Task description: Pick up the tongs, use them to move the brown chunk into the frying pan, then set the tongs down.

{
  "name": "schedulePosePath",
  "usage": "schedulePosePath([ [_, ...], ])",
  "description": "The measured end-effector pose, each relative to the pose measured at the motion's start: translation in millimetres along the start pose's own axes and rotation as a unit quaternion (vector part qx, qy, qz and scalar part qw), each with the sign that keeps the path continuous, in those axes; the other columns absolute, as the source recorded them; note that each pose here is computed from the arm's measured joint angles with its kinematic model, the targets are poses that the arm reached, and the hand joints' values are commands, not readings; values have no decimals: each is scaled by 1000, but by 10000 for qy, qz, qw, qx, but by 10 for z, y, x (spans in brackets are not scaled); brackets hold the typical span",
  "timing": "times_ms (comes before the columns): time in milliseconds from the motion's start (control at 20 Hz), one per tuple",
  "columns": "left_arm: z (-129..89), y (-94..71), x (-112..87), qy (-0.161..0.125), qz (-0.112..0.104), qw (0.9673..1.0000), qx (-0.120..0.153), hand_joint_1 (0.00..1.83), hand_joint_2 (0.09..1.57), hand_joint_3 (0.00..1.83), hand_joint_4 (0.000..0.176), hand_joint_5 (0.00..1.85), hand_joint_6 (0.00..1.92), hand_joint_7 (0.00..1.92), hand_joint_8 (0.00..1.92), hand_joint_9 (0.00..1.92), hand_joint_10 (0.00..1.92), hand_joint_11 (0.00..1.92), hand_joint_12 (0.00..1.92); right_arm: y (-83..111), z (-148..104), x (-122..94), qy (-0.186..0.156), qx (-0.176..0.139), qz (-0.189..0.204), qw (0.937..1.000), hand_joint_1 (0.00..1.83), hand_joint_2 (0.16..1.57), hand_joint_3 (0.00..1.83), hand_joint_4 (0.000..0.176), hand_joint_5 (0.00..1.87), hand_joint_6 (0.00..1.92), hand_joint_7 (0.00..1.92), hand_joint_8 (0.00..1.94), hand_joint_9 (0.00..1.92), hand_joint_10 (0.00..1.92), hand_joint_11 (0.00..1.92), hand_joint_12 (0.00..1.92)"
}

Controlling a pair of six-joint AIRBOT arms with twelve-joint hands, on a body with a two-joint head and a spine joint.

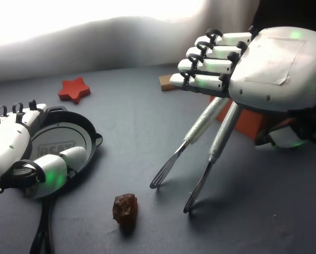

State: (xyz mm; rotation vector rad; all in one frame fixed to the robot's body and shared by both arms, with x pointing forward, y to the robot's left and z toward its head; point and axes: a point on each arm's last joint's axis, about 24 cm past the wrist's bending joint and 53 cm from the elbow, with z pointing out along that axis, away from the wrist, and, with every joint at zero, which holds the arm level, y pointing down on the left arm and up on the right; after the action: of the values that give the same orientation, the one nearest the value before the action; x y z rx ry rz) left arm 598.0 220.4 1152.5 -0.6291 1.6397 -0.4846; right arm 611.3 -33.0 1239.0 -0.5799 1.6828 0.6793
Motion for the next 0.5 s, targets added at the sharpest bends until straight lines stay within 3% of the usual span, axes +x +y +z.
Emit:
schedulePosePath([
  [100, 11, 19, -12, -16, -41, 10000, -29, 12, 1258, 3, 13, 78, 1, 167, 3, 166, 2, 0, 603, -14, 32, 29, 43, 93, -12, 9999, 1174, 837, 0, 0, 0, 0, 0, 0, 0, 0, 0, 0],
  [200, 21, -1, -30, -46, -59, 10000, 24, 0, 1253, 0, 14, 72, 2, 165, 1, 172, 4, 0, 608, -35, 87, 218, 391, 355, -375, 9979, 1128, 852, 0, 0, 0, 0, 0, 0, 0, 0, 0, 0],
  [250, 21, -5, -31, -50, -82, 9999, 33, 1, 1255, 1, 13, 82, 6, 165, 1, 170, 3, 0, 609, 1, 99, 399, 772, 399, -296, 9958, 1148, 849, 0, 0, 0, 0, 0, 0, 0, 0, 0, 0],
  [350, 20, 1, -31, -49, -112, 9999, 19, 0, 1260, 2, 5, 94, 7, 164, 1, 174, 3, 0, 626, 82, 109, 544, 1077, 430, 80, 9932, 1125, 865, 0, 0, 0, 0, 0, 0, 0, 0, 0, 0],
  [500, -11, -56, 1, -5, -113, 9999, 108, 0, 1255, 0, 8, 85, 1, 156, 0, 160, 1, 0, 577, 51, 221, 359, 887, 453, -72, 9950, 1161, 835, 0, 0, 0, 0, 0, 0, 0, 0, 0, 0],
])
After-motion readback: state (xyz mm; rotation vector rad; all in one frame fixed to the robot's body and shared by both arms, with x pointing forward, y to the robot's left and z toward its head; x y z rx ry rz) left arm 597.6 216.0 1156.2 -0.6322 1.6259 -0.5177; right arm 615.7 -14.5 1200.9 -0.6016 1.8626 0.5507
